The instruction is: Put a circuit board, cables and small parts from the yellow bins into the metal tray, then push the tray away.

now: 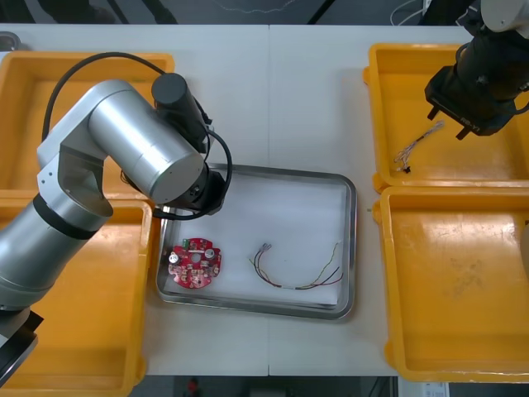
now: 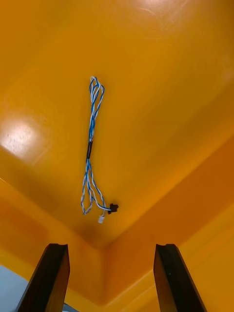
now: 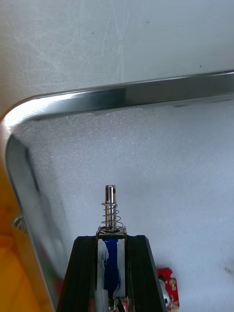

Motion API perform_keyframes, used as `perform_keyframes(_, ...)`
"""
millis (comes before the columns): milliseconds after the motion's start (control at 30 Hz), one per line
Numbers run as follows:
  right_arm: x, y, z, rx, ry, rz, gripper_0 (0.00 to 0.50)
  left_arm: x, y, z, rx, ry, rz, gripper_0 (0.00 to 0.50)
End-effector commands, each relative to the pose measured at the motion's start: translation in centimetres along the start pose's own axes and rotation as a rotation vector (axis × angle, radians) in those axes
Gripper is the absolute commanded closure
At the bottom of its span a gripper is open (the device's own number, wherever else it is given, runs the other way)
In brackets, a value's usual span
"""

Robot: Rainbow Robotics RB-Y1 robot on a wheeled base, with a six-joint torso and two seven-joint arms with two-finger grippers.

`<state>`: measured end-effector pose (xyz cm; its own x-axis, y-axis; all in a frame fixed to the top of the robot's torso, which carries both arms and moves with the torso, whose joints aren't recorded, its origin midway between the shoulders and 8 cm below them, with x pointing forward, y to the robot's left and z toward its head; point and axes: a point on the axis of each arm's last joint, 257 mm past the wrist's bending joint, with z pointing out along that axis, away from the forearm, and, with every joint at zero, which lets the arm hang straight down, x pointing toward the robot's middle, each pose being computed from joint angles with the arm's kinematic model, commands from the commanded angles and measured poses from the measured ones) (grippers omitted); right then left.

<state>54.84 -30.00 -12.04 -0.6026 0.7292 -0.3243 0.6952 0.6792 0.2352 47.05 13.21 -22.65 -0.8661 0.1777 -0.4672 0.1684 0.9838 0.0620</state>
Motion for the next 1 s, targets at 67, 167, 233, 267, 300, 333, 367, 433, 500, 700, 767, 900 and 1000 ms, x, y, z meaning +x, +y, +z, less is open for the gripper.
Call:
perform_keyframes(67, -2.4, 4.7, -2.5, -0.13, -0.046, 0.087, 0.0, 0.0, -1.2, 1.7, 0.003, -0.012, -0.096, 0.497)
perform_keyframes(167, -3.2, 5.6, -1.9, -0.156, -0.056, 0.112, 0.0, 0.0, -1.0, 2.2, -0.01, -0.015, -0.097, 0.497)
perform_keyframes(233, -3.7, 6.1, -1.4, -0.173, -0.06, 0.128, 0.0, 0.0, -1.0, 2.2, -0.008, -0.015, -0.099, 0.498)
perform_keyframes(267, -3.8, 6.4, -1.2, -0.182, -0.059, 0.139, 0.0, 0.0, -1.0, 2.2, -0.008, -0.015, -0.1, 0.494)
perform_keyframes(300, -4.1, 6.6, -1.0, -0.186, -0.057, 0.153, 0.0, 0.0, -1.0, 2.2, -0.008, -0.015, -0.102, 0.493)
perform_keyframes(333, -4.1, 6.6, -0.9, -0.187, -0.055, 0.159, 0.0, 0.0, -1.0, 2.2, -0.008, -0.015, -0.102, 0.487)
perform_keyframes(367, -4.3, 6.5, -0.5, -0.183, -0.051, 0.17, 0.0, 0.0, -1.0, 2.2, -0.006, -0.014, -0.105, 0.389)
perform_keyframes(433, -4.4, 6.4, 0.1, -0.177, -0.045, 0.18, 0.0, -0.1, -1.0, 2.2, -0.007, -0.016, -0.11, 0.19)
perform_keyframes(500, -4.5, 6.6, 1.0, -0.179, -0.048, 0.194, 0.0, -0.2, -1.1, 2.2, -0.003, -0.021, -0.116, 0.0)
perform_keyframes(700, -3.9, 6.9, 3.6, -0.187, -0.019, 0.233, 0.0, -0.4, -1.5, 2.2, 0.013, -0.028, -0.127, 0.0)
perform_keyframes(767, -3.5, 7.0, 4.4, -0.187, -0.007, 0.243, 0.0, -0.4, -1.5, 2.1, 0.014, -0.029, -0.131, 0.0)
perform_keyframes(900, -2.2, 7.2, 5.9, -0.18, 0.022, 0.252, 0.0, -0.7, -1.6, 1.7, 0.018, -0.042, -0.132, 0.0)
perform_keyframes(1000, -1.4, 7.0, 6.7, -0.158, 0.032, 0.245, 0.0, -1.0, -1.6, 0.9, 0.017, -0.055, -0.13, 0.0)
